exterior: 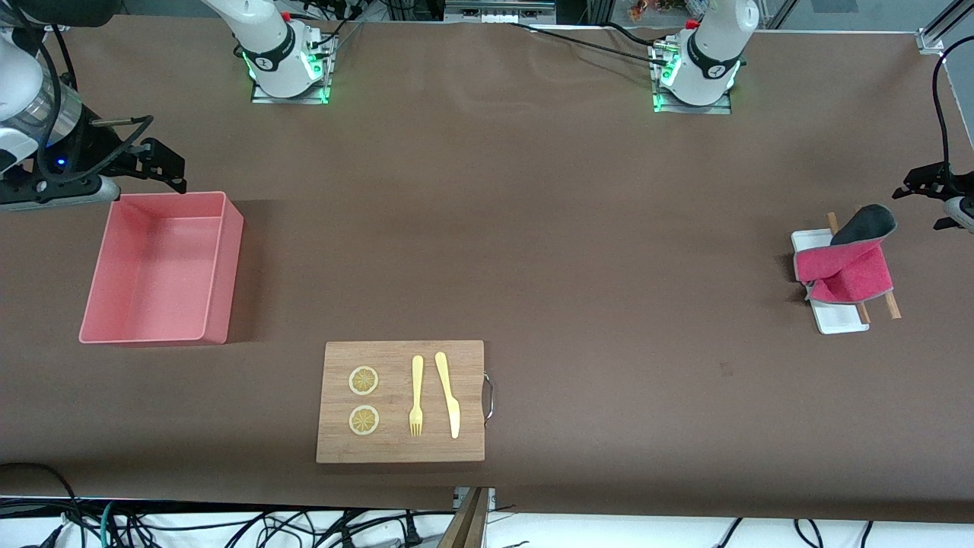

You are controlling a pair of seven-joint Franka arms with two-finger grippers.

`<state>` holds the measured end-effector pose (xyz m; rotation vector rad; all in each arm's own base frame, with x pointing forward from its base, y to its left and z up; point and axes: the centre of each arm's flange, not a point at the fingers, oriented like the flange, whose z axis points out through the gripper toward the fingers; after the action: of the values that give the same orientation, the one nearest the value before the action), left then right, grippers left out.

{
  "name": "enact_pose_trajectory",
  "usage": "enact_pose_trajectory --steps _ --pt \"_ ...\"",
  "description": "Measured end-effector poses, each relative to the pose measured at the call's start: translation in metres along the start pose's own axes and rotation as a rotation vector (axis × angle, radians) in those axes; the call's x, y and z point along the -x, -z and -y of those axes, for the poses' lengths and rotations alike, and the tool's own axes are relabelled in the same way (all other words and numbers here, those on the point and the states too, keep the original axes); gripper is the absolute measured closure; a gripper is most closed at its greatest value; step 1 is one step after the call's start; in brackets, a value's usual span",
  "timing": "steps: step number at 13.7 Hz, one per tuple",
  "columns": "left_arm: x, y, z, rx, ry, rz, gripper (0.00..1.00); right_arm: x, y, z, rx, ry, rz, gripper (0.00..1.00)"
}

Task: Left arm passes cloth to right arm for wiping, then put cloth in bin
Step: 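Lower the left gripper onto the pink-grey cloth on the white tray, then grasp the cloth with the left gripper and lift it off the tray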

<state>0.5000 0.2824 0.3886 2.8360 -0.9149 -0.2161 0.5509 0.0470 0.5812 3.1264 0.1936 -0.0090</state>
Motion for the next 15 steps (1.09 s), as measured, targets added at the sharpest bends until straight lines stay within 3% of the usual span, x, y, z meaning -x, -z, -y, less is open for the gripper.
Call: enact_pose_trajectory --steps 3,6,15 --pt "0.026 -0.040 0.029 0.055 -0.004 -0.101 0.00 -0.001 -0.003 -0.011 0.000 -0.016 0.005 0.00" --pt "0.038 -0.085 0.046 0.123 0.043 -0.153 0.00 -0.001 -0.003 -0.011 -0.001 -0.016 0.005 0.00" --pt "0.038 -0.092 0.049 0.146 0.003 -0.157 0.96 -0.002 0.004 -0.003 0.000 0.000 -0.009 0.00"
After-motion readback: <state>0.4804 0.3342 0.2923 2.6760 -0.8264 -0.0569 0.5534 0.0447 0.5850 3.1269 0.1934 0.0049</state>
